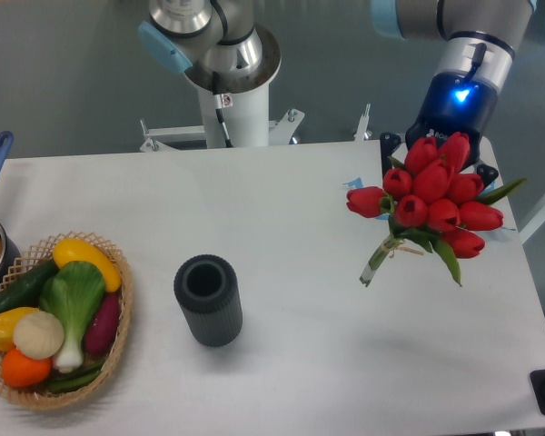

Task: Place the flowers on the table
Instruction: 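Hold the red tulip bunch in the gripper and lift it slightly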

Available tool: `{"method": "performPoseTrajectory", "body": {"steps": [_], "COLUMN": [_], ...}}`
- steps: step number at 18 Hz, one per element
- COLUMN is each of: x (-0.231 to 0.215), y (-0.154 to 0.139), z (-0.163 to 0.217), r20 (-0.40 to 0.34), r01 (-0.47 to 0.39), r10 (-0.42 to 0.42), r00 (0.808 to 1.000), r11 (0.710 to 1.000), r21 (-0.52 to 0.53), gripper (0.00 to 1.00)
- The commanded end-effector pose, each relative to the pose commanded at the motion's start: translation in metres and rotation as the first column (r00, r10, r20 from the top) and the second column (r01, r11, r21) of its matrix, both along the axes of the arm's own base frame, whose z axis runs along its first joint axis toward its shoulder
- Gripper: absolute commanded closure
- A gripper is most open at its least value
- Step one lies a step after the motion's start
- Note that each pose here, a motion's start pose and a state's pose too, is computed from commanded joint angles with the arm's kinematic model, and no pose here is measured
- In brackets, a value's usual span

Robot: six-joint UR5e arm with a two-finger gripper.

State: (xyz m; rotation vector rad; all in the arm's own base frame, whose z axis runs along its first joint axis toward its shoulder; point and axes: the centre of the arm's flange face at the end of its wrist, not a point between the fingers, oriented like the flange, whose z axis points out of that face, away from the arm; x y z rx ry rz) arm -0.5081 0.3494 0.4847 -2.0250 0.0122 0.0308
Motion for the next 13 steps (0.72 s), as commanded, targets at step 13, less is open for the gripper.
{"method": "performPoseTrajectory", "body": {"steps": [13], "x": [0.012], "y": [-0.01], "z": [0.007], "r20": [-0.112], "r01": [-0.131], "r10": [0.108], "r00": [0.988], "r11": [0.965], "r21": [-0.227], "gripper": [0.6]}}
